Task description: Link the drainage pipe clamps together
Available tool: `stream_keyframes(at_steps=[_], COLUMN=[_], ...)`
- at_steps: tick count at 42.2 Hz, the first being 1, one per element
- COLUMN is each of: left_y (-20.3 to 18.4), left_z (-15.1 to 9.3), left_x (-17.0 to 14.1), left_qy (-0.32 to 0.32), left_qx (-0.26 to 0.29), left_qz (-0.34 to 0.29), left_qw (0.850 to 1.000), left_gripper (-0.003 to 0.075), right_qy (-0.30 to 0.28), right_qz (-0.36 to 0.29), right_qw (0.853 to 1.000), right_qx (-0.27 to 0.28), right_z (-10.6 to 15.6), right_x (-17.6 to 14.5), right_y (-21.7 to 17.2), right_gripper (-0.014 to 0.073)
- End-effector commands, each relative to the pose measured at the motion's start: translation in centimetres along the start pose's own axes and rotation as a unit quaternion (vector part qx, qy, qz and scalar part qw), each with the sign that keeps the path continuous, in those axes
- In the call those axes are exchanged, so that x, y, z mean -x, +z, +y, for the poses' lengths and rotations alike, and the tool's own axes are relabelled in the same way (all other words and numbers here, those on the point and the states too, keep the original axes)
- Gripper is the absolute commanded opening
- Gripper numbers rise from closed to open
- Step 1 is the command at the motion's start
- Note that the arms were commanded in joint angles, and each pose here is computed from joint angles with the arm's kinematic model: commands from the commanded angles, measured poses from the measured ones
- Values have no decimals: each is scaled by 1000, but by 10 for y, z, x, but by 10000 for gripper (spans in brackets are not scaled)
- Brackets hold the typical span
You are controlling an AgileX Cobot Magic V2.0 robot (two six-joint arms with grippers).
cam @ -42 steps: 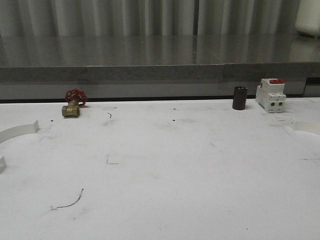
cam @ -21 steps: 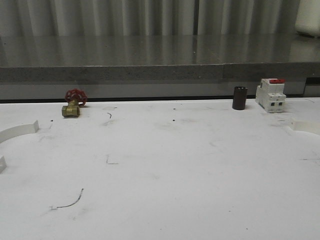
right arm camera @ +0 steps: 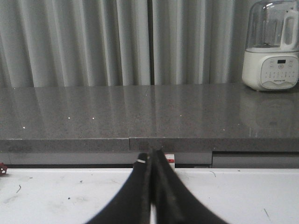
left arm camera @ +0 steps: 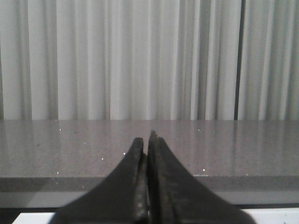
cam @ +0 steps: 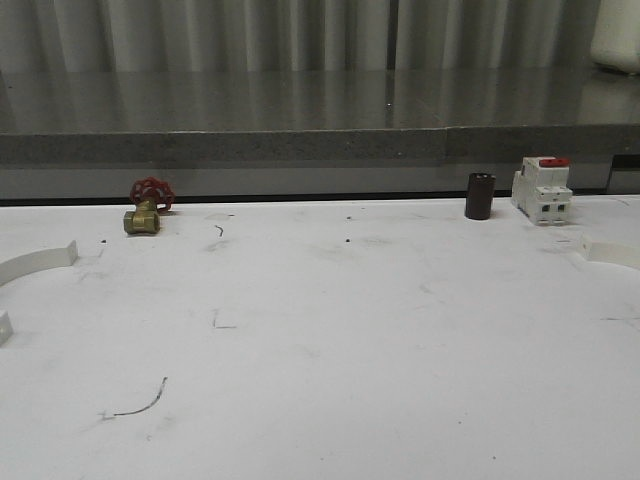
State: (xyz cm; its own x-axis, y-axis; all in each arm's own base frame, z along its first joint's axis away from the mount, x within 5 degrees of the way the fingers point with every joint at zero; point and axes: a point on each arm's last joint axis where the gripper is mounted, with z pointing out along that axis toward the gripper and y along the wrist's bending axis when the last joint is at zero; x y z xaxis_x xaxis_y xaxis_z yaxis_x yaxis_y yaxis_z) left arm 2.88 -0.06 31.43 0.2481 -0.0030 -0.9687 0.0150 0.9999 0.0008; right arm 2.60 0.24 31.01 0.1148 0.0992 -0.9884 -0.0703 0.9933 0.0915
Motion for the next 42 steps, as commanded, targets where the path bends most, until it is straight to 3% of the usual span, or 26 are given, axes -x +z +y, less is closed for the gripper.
stream_keyframes(at_steps=[1,11,17,24,36,40,42], left_y=[7,41,61,80,100,103,106], left_z=[0,0,-1,-1,-1,-1,-1], left_x=[38,57,42,16,-9,-13,-15], left_qy=[-1,0,0,0,0,0,0], left_qx=[-3,-5,-5,-5,-5,-5,-5], left_qz=[-18,102,156,229,294,305,311], left_qw=[1000,995,988,973,956,952,950], left_gripper=[-20,-20,-20,-20,-20,-11,35], right_qy=[-6,-5,-5,-3,-1,-1,-1], right_qz=[-25,54,136,254,324,350,361], right_qw=[1000,998,991,967,946,936,932], right_qx=[-1,-6,-13,-21,-27,-29,-29], right_z=[3,6,4,1,-1,-2,-2], right_x=[38,66,51,25,5,-1,-5], right_y=[3,37,62,87,111,115,118], right_gripper=[-69,-69,-69,-69,-64,-1,76])
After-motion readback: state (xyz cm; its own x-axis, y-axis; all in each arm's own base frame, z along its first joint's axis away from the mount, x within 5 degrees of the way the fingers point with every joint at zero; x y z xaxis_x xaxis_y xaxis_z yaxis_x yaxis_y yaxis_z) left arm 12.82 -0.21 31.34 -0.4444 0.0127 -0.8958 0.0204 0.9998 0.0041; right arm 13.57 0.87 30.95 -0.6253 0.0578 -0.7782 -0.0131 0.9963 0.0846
